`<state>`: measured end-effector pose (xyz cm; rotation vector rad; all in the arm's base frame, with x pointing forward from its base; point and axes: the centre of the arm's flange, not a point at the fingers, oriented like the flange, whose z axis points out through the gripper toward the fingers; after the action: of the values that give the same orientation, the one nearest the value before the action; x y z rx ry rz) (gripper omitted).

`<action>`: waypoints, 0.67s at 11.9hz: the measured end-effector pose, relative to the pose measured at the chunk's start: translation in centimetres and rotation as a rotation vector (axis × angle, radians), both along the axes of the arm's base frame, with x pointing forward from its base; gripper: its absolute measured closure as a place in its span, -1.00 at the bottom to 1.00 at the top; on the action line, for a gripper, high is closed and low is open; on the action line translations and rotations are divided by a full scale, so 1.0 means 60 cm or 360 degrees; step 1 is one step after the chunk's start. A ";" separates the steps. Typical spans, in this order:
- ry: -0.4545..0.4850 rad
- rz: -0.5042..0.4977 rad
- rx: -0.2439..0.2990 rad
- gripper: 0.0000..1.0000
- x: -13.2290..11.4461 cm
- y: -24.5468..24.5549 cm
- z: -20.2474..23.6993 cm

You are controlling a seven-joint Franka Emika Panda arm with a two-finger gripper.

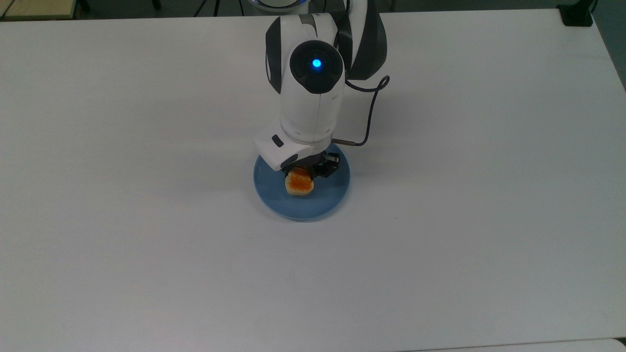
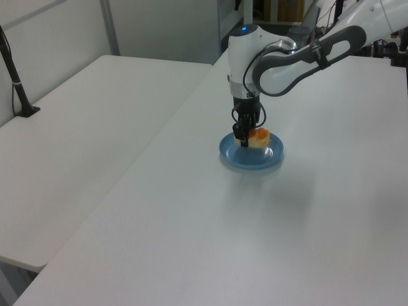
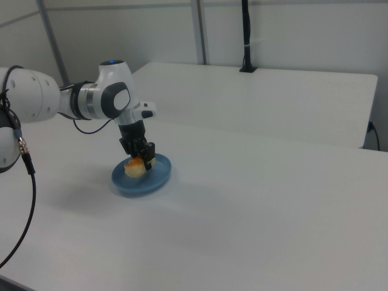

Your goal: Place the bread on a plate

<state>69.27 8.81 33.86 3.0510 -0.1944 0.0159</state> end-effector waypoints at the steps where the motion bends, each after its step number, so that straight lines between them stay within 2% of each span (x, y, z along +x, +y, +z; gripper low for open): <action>1: -0.0015 -0.0035 0.0018 0.04 0.002 0.009 -0.012; 2: -0.0036 -0.0051 0.0029 -0.02 0.006 0.013 -0.028; 3: -0.0054 -0.0055 0.0033 -0.22 0.010 0.014 -0.041; 5: -0.0073 -0.0054 0.0036 -0.26 0.014 0.015 -0.050; 6: -0.0077 -0.0054 0.0037 -0.42 0.015 0.015 -0.048; 8: -0.0099 0.0011 0.0038 -0.98 0.017 0.014 -0.017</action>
<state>70.27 9.68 32.82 3.0774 -0.1897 0.1100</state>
